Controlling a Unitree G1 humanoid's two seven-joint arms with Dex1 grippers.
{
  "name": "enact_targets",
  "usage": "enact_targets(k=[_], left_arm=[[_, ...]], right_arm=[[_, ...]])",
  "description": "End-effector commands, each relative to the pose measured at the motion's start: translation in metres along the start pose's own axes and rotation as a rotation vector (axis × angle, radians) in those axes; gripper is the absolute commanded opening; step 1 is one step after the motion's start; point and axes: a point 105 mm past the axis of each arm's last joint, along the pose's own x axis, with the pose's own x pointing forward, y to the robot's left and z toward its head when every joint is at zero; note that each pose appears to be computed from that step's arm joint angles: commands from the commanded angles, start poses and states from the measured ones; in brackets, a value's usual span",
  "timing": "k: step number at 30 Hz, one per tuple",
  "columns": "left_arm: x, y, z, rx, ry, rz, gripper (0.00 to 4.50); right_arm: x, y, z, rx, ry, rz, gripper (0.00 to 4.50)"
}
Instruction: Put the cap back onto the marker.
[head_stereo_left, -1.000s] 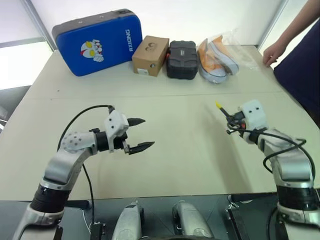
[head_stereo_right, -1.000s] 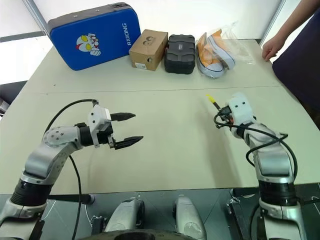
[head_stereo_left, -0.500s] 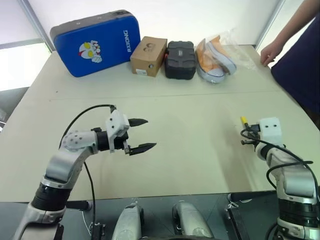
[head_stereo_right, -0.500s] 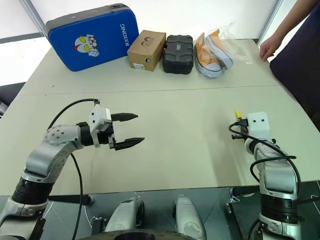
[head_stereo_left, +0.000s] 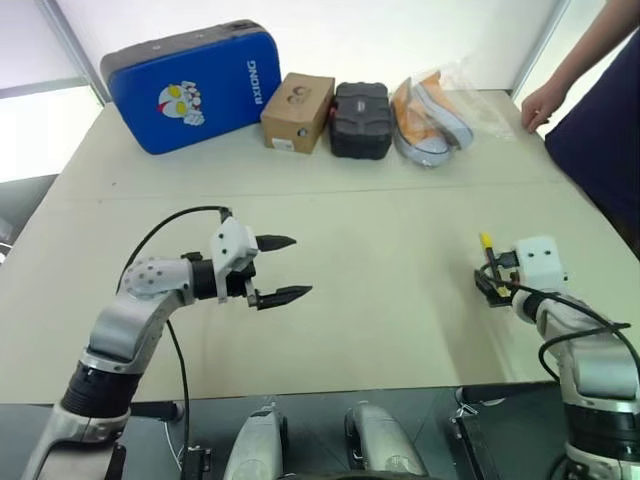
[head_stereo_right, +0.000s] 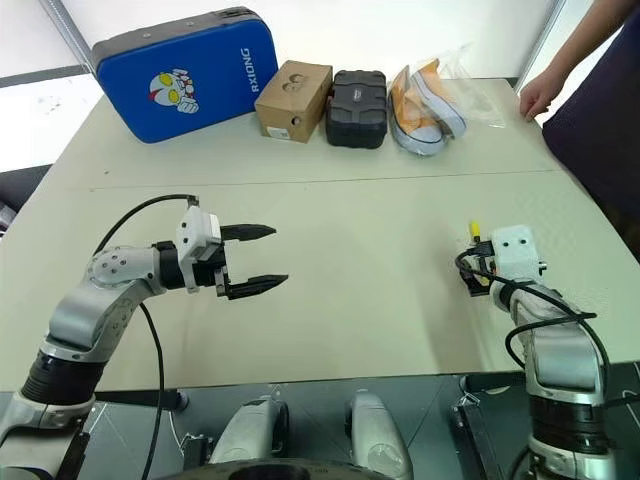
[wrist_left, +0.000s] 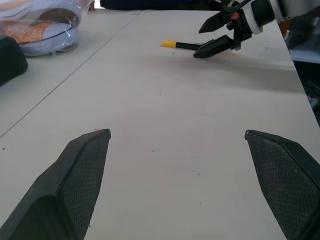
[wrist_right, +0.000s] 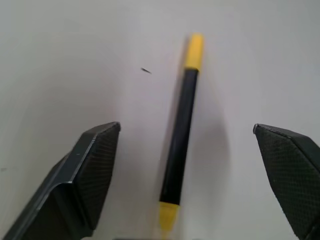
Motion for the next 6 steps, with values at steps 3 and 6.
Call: enact_targets(k=[3,6], left_arm=[[0.003,0.000,0.005,0.020,-0.019,-0.028,4.50],[0.005,0.001,0.004,0.007,-0.029,-0.039,4.50]], right_arm=[[-0.040,0.004,0.048,-0.095,-0.085,0.119,4.47],[-0.052,0.000,0.053,-0.071,-0.053,0.139,4.47]])
